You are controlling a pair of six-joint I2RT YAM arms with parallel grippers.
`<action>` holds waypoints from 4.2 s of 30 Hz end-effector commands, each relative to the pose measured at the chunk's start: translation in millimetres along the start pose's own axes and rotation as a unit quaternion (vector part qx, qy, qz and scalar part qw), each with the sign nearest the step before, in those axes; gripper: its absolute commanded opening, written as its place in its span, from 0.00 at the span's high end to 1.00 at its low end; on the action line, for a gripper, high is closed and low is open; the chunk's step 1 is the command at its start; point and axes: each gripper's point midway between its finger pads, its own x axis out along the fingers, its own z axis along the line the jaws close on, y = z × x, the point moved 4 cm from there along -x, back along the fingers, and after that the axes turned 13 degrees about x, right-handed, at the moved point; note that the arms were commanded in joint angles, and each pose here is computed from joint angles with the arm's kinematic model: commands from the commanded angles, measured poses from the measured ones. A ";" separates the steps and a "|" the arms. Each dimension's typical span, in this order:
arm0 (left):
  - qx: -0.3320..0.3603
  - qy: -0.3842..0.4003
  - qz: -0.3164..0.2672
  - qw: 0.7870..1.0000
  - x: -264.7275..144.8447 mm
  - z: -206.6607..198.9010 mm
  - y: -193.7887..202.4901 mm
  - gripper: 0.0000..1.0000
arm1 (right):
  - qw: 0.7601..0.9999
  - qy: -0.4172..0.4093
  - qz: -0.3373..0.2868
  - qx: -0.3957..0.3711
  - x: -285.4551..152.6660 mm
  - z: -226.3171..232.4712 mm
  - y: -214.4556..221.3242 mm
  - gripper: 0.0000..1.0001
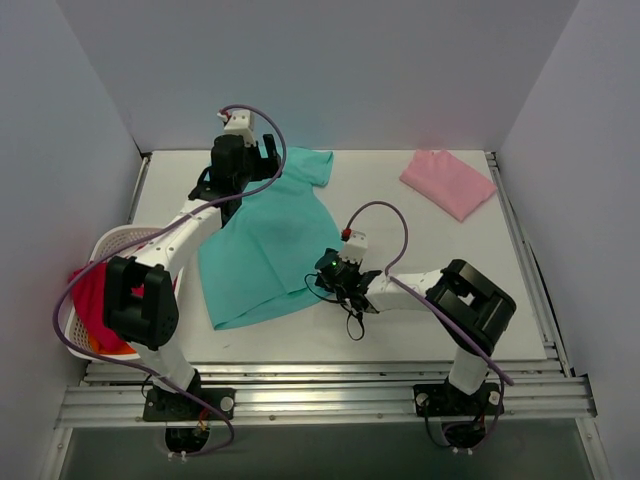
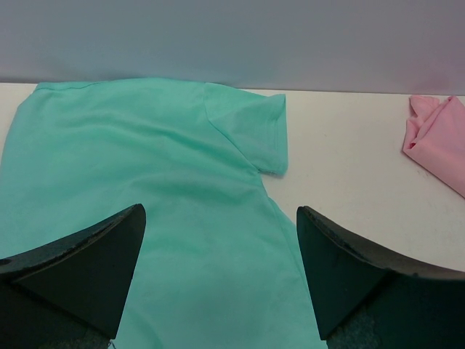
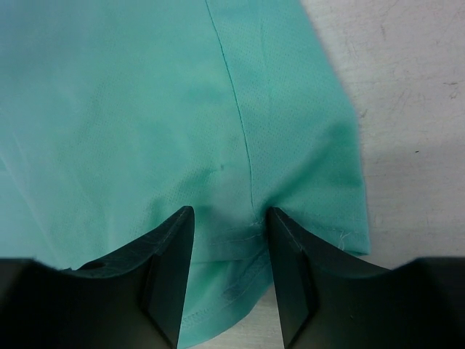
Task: Fold and stack the t-shirts
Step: Flatten the tshirt out
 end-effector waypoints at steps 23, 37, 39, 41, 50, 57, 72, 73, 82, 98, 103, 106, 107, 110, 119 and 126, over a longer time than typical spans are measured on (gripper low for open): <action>-0.006 0.005 -0.015 1.000 4.9 0.5 -15.5 0.06 | 0.997 0.070 -0.015 -0.022 -14.0 -39.9 -5.0 0.62; -0.006 0.007 -0.010 1.000 6.8 0.0 -14.1 0.06 | 0.997 0.069 -0.008 -0.028 -9.4 -38.7 -1.4 0.81; -0.006 0.007 -0.008 1.000 7.5 -0.3 -12.8 0.06 | 0.997 0.067 -0.008 -0.028 -9.6 -37.5 -1.4 0.81; -0.006 0.007 -0.008 1.000 7.9 -0.3 -13.2 0.06 | 0.997 0.069 -0.008 -0.028 -9.1 -38.2 -0.9 0.83; -0.005 0.009 -0.004 1.000 9.9 -0.9 -11.7 0.06 | 0.997 0.073 -0.008 -0.032 -10.0 -39.4 -0.6 0.87; -0.004 0.009 -0.003 1.000 10.1 -1.1 -11.4 0.06 | 0.996 0.077 -0.018 -0.033 -14.7 -36.8 -6.4 0.84; -0.004 0.011 -0.002 1.000 12.5 -1.8 -11.5 0.06 | 0.996 0.074 -0.026 -0.038 -19.0 -30.6 -13.8 0.94; -0.003 0.011 -0.002 1.000 12.9 -1.7 -11.5 0.06 | 0.996 0.072 -0.028 -0.039 -19.9 -27.8 -15.5 0.94; -0.001 0.010 0.018 1.000 16.5 -1.6 -2.2 0.06 | 0.995 0.067 -0.052 -0.049 -32.8 -9.5 -38.7 0.93; 0.003 0.029 0.037 0.999 56.8 -11.4 19.0 0.06 | 0.993 0.070 -0.080 -0.053 -51.8 -26.7 -56.2 1.00; 0.007 0.066 0.078 0.995 126.7 -42.1 33.2 0.06 | 0.992 0.071 -0.098 -0.040 -66.2 -39.9 -68.4 1.00; 0.026 0.092 0.091 0.991 158.6 -70.4 40.9 0.06 | 0.991 0.071 -0.105 -0.035 -71.4 -43.2 -76.0 1.00; 0.034 0.102 0.088 0.990 162.7 -84.8 43.6 0.06 | 0.991 0.070 -0.106 -0.035 -72.6 -44.5 -76.9 1.00; 0.045 0.124 0.069 0.989 175.8 -106.5 53.4 0.06 | 0.992 0.066 -0.107 -0.029 -74.2 -47.1 -79.9 1.00; 0.010 0.194 0.131 0.972 178.9 -150.3 123.2 0.06 | 0.994 0.049 -0.091 -0.030 -69.7 -43.8 -71.5 1.00; 0.040 0.154 0.158 0.975 170.7 -161.4 136.5 0.06 | 0.995 0.046 -0.089 -0.027 -71.3 -45.7 -70.6 1.00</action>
